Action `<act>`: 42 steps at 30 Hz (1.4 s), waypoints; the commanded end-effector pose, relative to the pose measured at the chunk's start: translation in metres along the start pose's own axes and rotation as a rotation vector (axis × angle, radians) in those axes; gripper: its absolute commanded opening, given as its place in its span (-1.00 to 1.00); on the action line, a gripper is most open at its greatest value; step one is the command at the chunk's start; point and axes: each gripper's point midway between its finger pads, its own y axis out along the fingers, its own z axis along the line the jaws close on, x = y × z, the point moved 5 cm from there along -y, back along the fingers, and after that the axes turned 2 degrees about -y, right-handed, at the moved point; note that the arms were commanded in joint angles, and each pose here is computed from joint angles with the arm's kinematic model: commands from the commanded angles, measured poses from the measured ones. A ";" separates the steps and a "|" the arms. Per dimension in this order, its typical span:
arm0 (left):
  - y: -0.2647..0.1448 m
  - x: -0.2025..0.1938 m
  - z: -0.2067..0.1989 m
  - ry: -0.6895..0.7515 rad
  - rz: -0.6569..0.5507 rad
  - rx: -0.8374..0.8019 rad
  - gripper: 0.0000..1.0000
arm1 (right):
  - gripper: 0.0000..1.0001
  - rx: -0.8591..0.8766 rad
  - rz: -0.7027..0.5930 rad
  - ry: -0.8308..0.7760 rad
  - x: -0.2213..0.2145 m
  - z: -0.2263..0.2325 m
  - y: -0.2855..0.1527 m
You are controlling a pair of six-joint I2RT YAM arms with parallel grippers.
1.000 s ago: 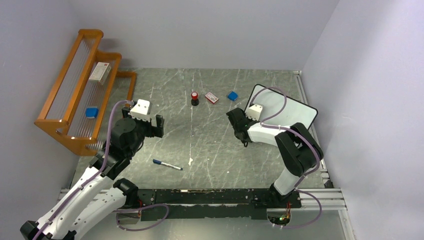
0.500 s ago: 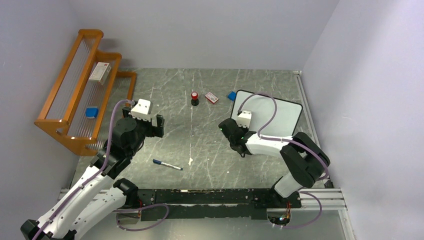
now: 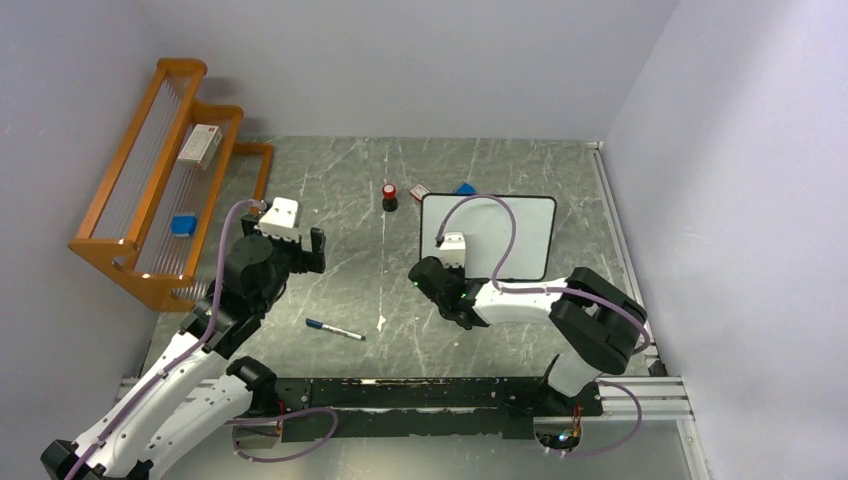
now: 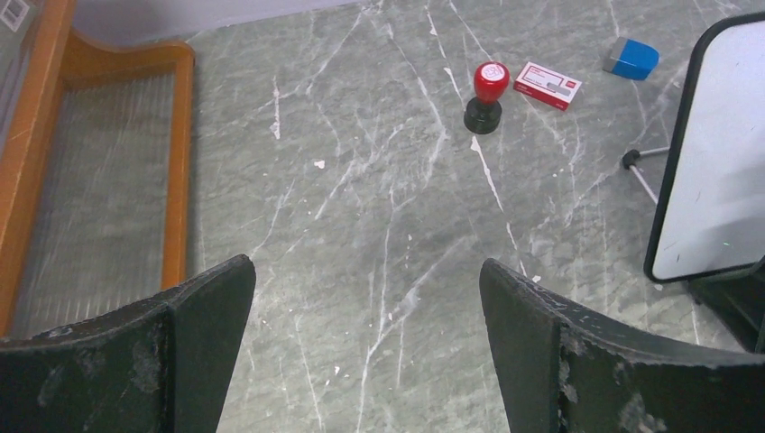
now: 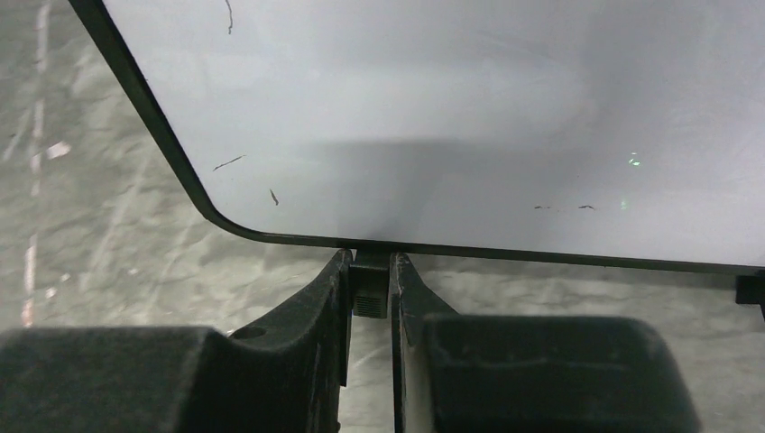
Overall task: Write a sentence on the whiteboard
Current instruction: Move the whiteboard to the center of the board.
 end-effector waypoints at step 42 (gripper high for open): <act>0.004 0.009 0.014 -0.042 -0.015 0.117 0.96 | -1.00 0.183 -0.031 -0.020 -0.039 0.036 -0.045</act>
